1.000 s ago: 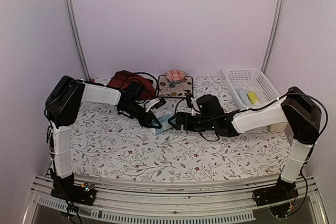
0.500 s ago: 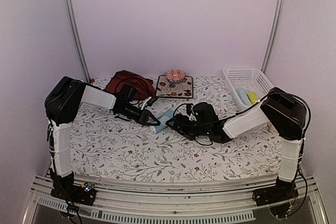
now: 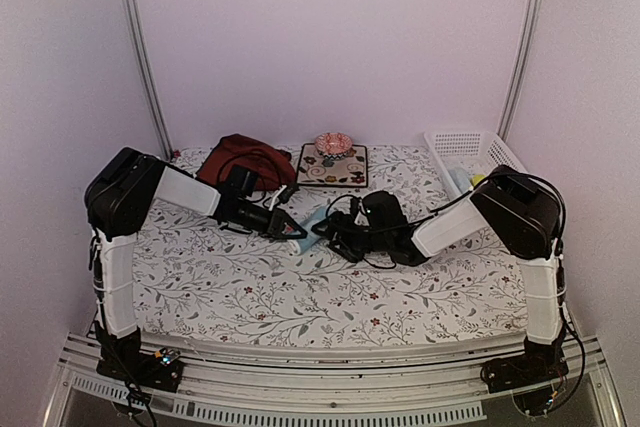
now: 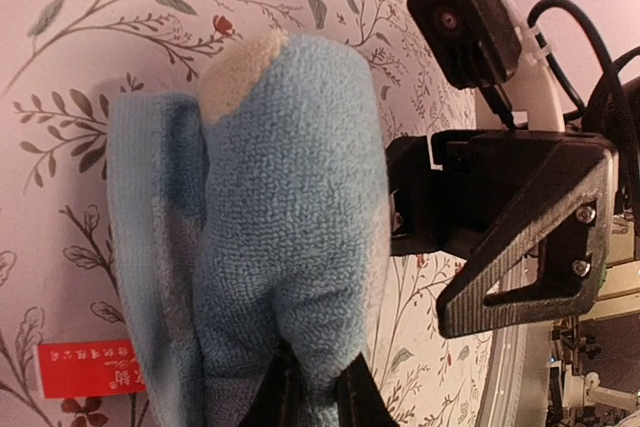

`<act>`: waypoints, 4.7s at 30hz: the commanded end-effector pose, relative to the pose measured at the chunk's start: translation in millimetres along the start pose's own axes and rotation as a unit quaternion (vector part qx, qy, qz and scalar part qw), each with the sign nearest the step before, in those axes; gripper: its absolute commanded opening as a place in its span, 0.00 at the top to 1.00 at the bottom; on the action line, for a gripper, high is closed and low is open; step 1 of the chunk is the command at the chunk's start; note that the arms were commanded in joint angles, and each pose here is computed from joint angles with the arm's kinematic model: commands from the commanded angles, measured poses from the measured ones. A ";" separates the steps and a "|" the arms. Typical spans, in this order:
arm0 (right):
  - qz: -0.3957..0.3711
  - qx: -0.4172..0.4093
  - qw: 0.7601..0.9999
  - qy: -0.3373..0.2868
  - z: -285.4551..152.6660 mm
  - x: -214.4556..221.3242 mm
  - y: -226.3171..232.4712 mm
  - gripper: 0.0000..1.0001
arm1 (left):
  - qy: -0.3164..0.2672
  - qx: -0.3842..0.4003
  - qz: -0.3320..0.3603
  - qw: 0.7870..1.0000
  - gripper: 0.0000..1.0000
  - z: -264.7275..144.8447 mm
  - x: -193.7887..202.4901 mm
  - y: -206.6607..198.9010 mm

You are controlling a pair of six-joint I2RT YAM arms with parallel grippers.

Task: Roll the towels
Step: Roll the towel at the center of the board, then pick up the towel from the center of the board, then place the towel in the storage box.

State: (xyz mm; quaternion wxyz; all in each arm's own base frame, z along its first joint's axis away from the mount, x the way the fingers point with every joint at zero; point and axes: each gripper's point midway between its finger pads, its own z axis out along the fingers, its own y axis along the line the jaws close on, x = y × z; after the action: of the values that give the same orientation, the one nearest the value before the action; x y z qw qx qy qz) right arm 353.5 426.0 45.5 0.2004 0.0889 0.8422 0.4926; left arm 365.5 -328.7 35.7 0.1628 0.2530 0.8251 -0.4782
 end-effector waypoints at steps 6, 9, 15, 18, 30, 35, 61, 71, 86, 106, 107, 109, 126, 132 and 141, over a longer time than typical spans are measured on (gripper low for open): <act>0.026 -0.018 0.999 0.033 22.9 4.1 -1.2 0.24 | 0.016 -0.015 -0.076 0.997 1.00 9.3 19.9 14.8; 0.027 -0.017 0.999 0.030 26.0 2.0 -2.0 0.24 | 0.013 -0.004 -0.087 0.996 1.00 7.8 18.5 14.2; 0.037 -0.019 0.999 0.022 35.9 -6.3 -4.5 0.25 | 0.011 0.005 -0.101 0.995 0.99 6.9 17.9 16.7; 0.042 -0.014 0.999 0.016 39.9 -9.3 -10.7 0.26 | 0.016 0.010 -0.109 0.994 0.98 8.4 21.5 17.6; 0.053 0.000 0.998 0.033 60.5 -5.4 -32.4 0.31 | 0.009 0.031 -0.123 0.992 0.96 3.5 22.2 19.4; 0.051 0.001 0.998 0.036 63.4 -4.9 -33.6 0.37 | 0.014 0.032 -0.125 0.992 0.95 5.0 24.4 22.1; -0.023 -0.033 0.999 0.024 65.3 -30.8 -11.1 0.88 | -0.007 0.031 -0.045 0.998 0.55 -31.1 -4.5 -0.3; -0.112 -0.050 0.992 0.022 19.3 -69.2 47.1 0.92 | -0.077 -0.029 0.065 0.995 0.51 -99.2 -63.0 -32.5; -0.288 0.049 0.956 -0.001 -124.9 -135.9 97.8 0.91 | -0.033 -0.049 0.076 0.995 0.51 -102.3 -25.8 -11.3; -0.257 0.393 0.862 -0.190 -330.1 -258.7 -17.6 0.88 | -0.015 -0.031 0.068 0.997 0.51 -94.8 -5.9 -9.9; -0.255 0.407 0.857 -0.187 -330.3 -259.4 -24.6 0.88 | -0.014 -0.031 0.068 0.997 0.51 -94.2 -5.1 -9.3; -0.252 0.431 0.847 -0.181 -330.0 -261.5 -38.2 0.87 | -0.012 -0.029 0.066 0.997 0.51 -92.6 -3.8 -8.4; -0.257 0.346 0.901 -0.043 -242.3 -246.1 -77.7 0.92 | -0.001 -0.018 0.053 0.998 0.51 -83.7 4.4 -1.1; -0.256 0.286 0.923 -0.012 -215.7 -234.4 -72.8 0.92 | 0.002 -0.016 0.048 0.999 0.51 -82.2 5.6 1.4; -0.254 0.187 0.949 0.004 -180.5 -231.9 -49.9 0.92 | 0.009 -0.013 0.038 0.999 0.51 -76.7 9.8 8.2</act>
State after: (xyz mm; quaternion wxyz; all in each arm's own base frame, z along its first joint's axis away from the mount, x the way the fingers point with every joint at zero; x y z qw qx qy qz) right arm 483.4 141.2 133.8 0.3021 -0.0662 0.9326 0.1863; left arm 360.4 -253.0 73.6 0.1891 0.2838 0.8241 -0.4523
